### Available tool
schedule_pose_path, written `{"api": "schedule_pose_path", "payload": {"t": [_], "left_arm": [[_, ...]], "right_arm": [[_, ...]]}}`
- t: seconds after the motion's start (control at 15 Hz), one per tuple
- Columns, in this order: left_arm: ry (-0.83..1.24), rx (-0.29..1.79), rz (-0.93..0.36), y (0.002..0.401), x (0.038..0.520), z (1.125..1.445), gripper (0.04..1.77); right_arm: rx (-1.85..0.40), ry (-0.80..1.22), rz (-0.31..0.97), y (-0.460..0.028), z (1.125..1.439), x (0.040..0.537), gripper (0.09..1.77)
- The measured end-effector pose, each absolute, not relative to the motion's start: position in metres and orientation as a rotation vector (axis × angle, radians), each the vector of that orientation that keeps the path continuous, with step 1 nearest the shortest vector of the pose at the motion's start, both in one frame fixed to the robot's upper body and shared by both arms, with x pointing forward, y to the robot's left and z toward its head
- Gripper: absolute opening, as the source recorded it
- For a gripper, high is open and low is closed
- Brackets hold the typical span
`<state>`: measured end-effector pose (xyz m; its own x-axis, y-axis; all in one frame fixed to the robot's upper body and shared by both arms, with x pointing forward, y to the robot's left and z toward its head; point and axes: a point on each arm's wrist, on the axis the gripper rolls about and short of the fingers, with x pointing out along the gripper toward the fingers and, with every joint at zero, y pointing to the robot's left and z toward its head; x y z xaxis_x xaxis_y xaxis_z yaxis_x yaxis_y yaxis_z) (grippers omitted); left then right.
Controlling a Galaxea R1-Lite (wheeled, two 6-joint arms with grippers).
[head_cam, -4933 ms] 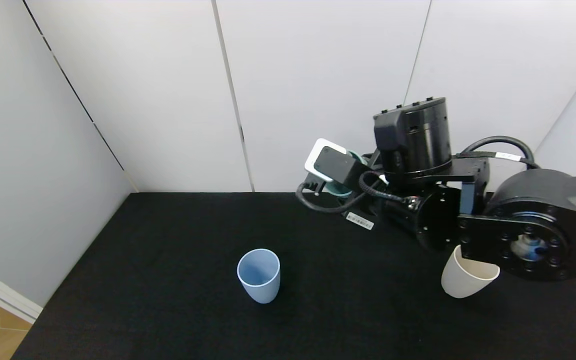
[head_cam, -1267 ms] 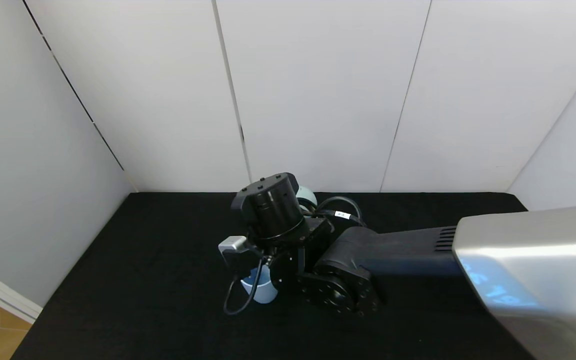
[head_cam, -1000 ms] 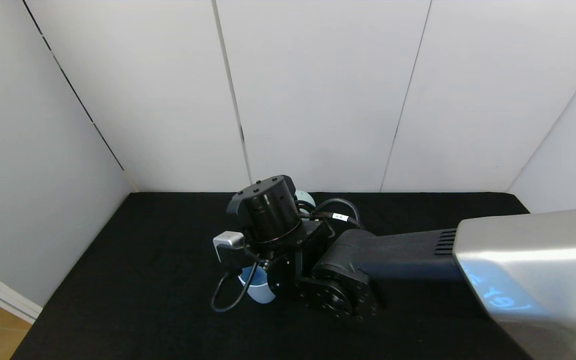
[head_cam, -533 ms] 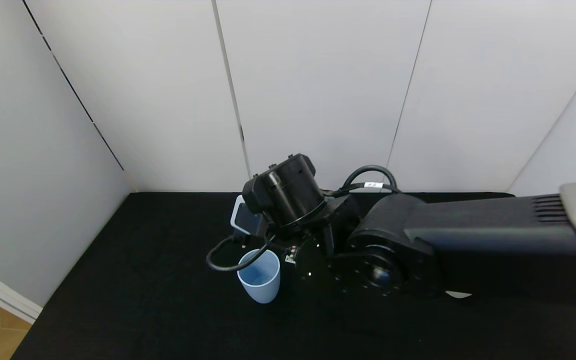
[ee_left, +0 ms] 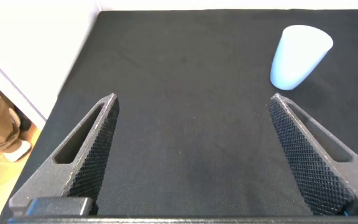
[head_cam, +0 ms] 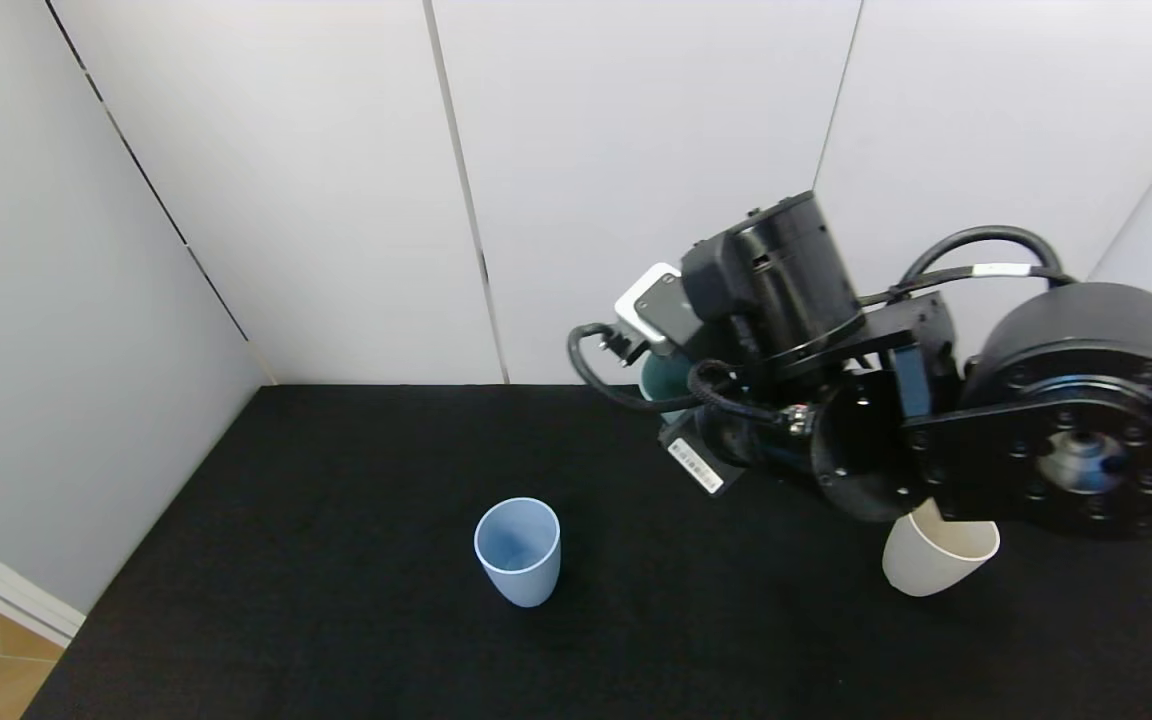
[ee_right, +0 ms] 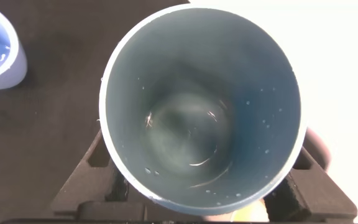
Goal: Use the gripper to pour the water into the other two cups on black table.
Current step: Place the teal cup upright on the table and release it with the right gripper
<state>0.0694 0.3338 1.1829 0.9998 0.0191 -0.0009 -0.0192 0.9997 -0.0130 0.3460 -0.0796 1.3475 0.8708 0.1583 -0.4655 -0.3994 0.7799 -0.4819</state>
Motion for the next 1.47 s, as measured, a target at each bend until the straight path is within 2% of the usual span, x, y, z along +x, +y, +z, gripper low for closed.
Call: {"api": "schedule_pose_path", "payload": {"t": [0.27, 0.67, 0.93, 1.47], "left_arm": [[0.001, -0.013, 0.019, 0.334, 0.069, 1.183, 1.72], [0.001, -0.013, 0.019, 0.334, 0.069, 1.183, 1.72], [0.001, -0.013, 0.019, 0.334, 0.069, 1.183, 1.72], [0.001, -0.013, 0.019, 0.334, 0.069, 1.183, 1.72]], "right_arm": [[-0.425, 0.414, 0.291, -0.121, 1.349, 0.336, 1.18], [-0.221, 0.349, 0.277, -0.158, 1.318, 0.327, 1.18], [-0.115, 0.393, 0.278, -0.163, 1.293, 0.323, 1.18], [-0.082, 0.428, 0.321, -0.15, 1.24, 0.321, 1.18]]}}
